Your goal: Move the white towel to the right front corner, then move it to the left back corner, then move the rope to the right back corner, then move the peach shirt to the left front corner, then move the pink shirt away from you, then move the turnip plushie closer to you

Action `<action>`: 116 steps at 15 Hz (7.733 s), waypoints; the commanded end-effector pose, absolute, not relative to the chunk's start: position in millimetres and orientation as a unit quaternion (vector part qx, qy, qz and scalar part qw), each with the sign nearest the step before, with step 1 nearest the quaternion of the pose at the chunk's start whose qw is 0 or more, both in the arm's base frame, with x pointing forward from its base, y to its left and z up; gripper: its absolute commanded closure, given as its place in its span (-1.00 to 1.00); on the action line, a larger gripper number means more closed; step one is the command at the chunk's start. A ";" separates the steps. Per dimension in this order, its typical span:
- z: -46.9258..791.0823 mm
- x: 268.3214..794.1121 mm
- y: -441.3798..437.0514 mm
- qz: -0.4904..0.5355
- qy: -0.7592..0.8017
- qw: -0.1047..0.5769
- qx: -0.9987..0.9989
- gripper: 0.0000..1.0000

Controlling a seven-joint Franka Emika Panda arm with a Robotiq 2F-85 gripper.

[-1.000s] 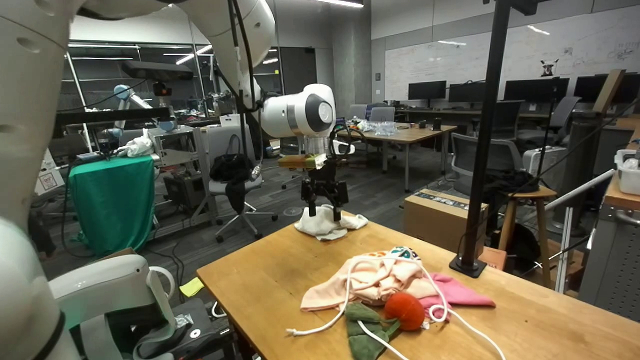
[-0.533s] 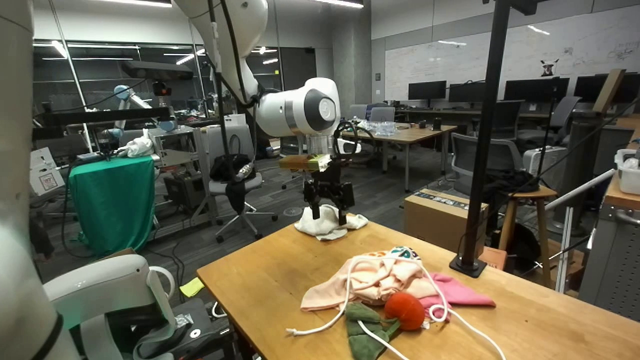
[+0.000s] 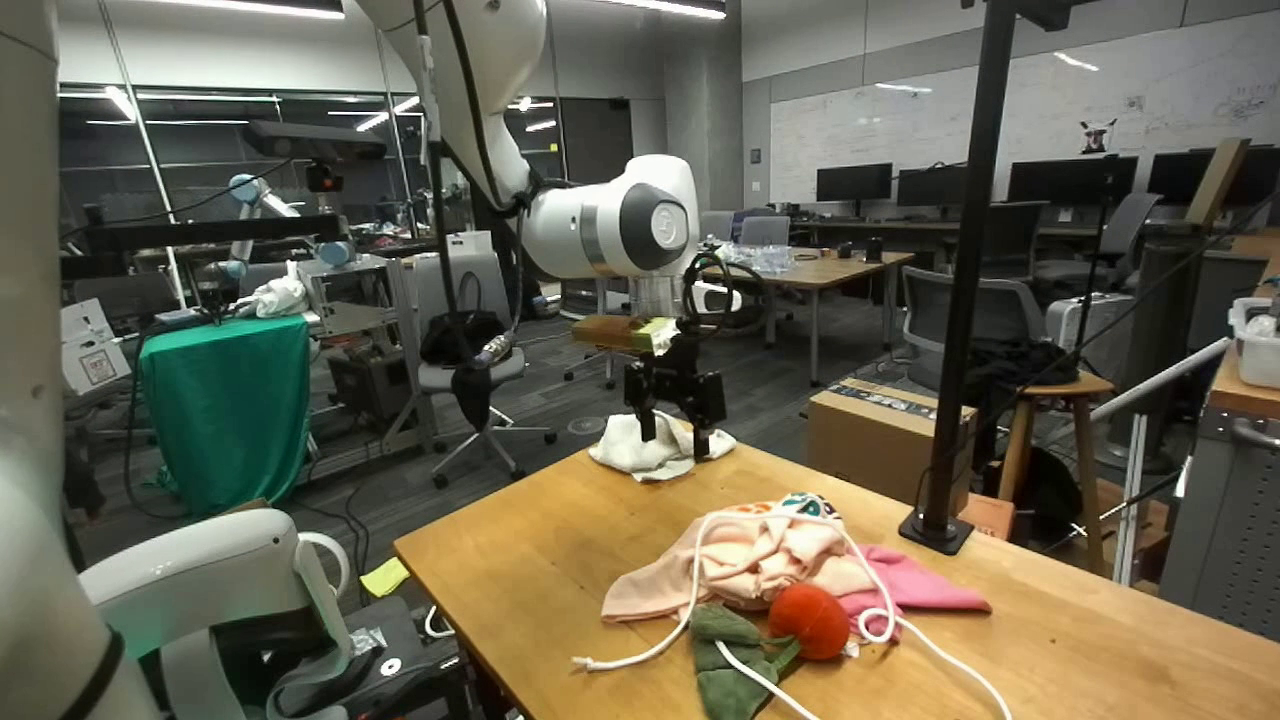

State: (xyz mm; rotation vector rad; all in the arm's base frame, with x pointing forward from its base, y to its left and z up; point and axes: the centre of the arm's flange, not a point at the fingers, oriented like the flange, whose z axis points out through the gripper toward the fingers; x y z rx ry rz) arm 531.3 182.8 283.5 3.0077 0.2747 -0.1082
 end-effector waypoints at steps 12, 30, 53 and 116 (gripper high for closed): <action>231.6 604.3 142.4 -0.011 0.006 0.050 0.999 -1.00; 170.2 604.8 140.8 -0.065 -0.008 0.075 0.995 -0.70; 232.8 621.9 128.2 -0.050 -0.032 0.103 0.993 0.87; 406.7 782.8 -113.2 0.119 -0.292 0.079 0.946 0.86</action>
